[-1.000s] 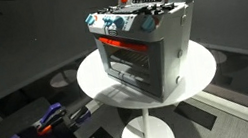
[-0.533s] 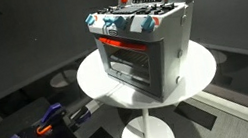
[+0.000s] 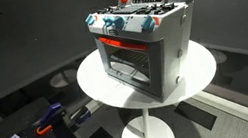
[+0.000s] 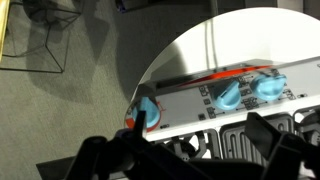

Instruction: Press the top orange button on the microwave oven controlling panel of the stove

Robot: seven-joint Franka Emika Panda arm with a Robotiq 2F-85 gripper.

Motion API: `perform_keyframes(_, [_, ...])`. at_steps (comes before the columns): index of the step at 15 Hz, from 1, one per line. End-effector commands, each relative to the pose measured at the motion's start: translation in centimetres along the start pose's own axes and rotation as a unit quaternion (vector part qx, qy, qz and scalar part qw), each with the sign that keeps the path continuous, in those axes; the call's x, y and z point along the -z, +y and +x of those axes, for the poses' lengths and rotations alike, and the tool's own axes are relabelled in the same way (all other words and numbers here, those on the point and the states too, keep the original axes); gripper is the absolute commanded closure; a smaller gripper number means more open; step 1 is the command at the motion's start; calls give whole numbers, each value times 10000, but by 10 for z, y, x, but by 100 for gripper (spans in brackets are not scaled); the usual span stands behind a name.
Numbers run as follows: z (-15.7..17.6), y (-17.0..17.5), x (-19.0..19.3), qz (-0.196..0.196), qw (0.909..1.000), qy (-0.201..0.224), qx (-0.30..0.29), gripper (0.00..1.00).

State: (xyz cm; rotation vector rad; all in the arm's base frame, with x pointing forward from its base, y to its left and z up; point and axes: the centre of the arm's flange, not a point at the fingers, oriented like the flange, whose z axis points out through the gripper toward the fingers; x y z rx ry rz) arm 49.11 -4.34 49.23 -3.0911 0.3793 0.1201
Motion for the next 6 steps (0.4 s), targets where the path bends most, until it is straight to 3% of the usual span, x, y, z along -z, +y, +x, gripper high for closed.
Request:
perform_keyframes(1, [-14,6,6,11,9998,-123,158,0])
perform_keyframes(6, [-6,1,2,-15,9999,-123,58,0])
